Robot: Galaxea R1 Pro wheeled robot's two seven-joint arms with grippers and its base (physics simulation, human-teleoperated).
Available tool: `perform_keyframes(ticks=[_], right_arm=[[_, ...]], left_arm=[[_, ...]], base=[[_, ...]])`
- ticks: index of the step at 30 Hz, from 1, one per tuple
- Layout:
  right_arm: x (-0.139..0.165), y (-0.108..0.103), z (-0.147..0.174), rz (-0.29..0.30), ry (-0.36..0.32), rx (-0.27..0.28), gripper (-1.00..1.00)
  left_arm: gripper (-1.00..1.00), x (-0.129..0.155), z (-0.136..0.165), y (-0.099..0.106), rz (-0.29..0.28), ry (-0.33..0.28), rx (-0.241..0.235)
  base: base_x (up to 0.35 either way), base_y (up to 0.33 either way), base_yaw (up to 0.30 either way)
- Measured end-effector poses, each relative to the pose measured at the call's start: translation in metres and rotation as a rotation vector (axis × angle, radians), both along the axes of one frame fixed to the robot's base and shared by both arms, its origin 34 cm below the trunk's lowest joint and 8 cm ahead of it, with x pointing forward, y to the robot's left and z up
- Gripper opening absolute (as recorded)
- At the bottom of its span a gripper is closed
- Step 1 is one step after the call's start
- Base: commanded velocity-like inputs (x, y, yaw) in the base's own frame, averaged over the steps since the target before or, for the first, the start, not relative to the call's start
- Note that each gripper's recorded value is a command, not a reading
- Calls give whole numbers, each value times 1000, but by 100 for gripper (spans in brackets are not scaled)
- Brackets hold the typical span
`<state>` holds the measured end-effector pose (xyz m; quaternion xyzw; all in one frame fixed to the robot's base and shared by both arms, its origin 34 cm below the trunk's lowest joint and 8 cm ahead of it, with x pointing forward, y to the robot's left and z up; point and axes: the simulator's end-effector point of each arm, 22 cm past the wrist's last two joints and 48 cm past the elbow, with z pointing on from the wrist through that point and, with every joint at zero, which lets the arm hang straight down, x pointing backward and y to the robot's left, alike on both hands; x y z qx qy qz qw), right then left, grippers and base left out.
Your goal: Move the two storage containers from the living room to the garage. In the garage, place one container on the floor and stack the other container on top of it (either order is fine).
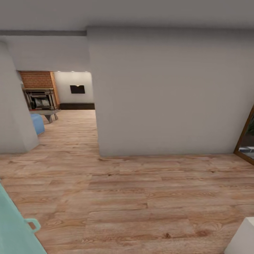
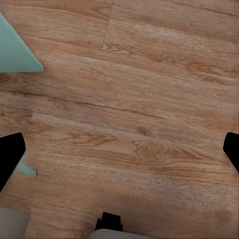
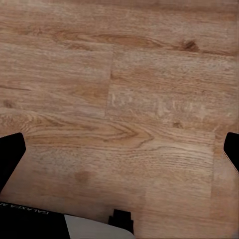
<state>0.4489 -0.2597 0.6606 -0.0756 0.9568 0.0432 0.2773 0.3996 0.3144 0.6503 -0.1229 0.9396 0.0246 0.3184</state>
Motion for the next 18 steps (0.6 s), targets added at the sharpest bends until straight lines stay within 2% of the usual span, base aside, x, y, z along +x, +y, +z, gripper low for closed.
perform_keyframes(ticks=[18], right_arm=[[1, -1, 0, -2, -3, -3, 100]], left_arm=[[100, 0, 0, 5, 2, 1, 4]], base=[[327, 0, 0]])
